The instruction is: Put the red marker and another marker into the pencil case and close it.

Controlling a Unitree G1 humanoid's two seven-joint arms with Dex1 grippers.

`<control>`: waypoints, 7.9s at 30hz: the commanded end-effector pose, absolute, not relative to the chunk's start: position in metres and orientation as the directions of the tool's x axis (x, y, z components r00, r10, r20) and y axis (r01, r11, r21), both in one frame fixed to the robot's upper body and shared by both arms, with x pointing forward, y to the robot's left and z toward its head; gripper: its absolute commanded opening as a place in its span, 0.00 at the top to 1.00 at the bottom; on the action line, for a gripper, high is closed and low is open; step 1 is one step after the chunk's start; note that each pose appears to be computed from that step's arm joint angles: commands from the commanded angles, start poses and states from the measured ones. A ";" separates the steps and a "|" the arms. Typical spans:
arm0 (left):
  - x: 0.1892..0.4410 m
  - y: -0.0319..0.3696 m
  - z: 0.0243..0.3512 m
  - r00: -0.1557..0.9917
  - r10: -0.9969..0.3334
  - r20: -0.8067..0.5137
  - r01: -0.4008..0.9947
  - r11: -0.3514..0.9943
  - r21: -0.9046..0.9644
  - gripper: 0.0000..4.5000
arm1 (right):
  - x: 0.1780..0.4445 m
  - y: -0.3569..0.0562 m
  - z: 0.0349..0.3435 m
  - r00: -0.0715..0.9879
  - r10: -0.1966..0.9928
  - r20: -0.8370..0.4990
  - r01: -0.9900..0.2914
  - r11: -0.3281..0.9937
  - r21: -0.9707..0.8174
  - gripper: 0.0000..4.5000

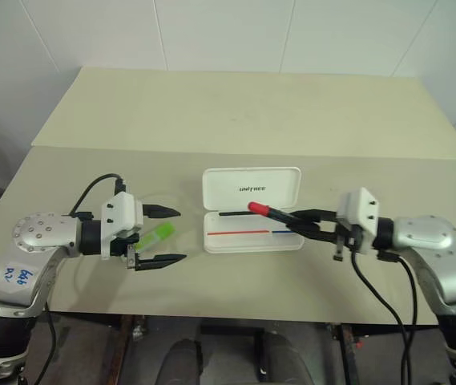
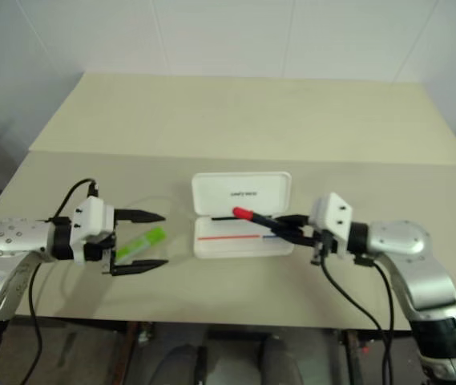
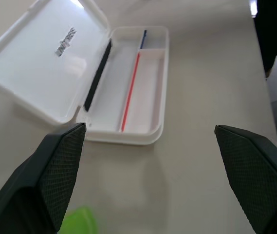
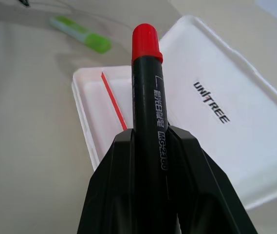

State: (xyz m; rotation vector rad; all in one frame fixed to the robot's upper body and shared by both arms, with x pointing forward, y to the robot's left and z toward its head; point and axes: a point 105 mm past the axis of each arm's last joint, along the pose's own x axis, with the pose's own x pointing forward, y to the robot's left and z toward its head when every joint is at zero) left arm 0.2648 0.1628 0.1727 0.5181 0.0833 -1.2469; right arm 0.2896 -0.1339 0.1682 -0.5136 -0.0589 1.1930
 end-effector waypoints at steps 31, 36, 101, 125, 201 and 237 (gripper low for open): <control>0.260 0.153 0.178 0.374 -0.878 -0.298 0.893 0.253 0.372 0.00 | 0.343 -0.071 0.151 0.180 0.926 -0.332 -0.806 -0.054 -0.589 0.87; 0.260 0.151 0.178 0.367 -0.882 -0.296 0.895 0.249 0.369 0.00 | 0.342 -0.065 0.156 0.181 0.937 -0.299 -0.781 -0.048 -0.622 0.42; 0.264 0.264 0.091 0.719 -0.615 -0.324 0.687 0.697 0.203 0.00 | 0.246 -0.117 0.198 0.278 0.950 -0.143 -0.890 0.199 -0.410 0.01; 0.253 0.209 0.097 0.595 -0.753 -0.283 0.804 0.559 0.204 0.76 | 0.253 -0.127 0.195 0.344 0.926 -0.153 -0.866 0.250 -0.433 0.00; 0.309 0.084 0.133 0.146 -0.916 -0.374 0.954 0.030 0.298 0.01 | 0.242 -0.139 0.187 0.563 0.822 -0.085 -0.753 0.468 -0.462 0.00; 0.276 0.089 0.220 0.153 -0.983 -0.097 0.944 0.117 0.308 0.01 | 0.307 -0.287 0.166 0.765 0.574 -0.293 -0.639 0.615 -0.462 0.00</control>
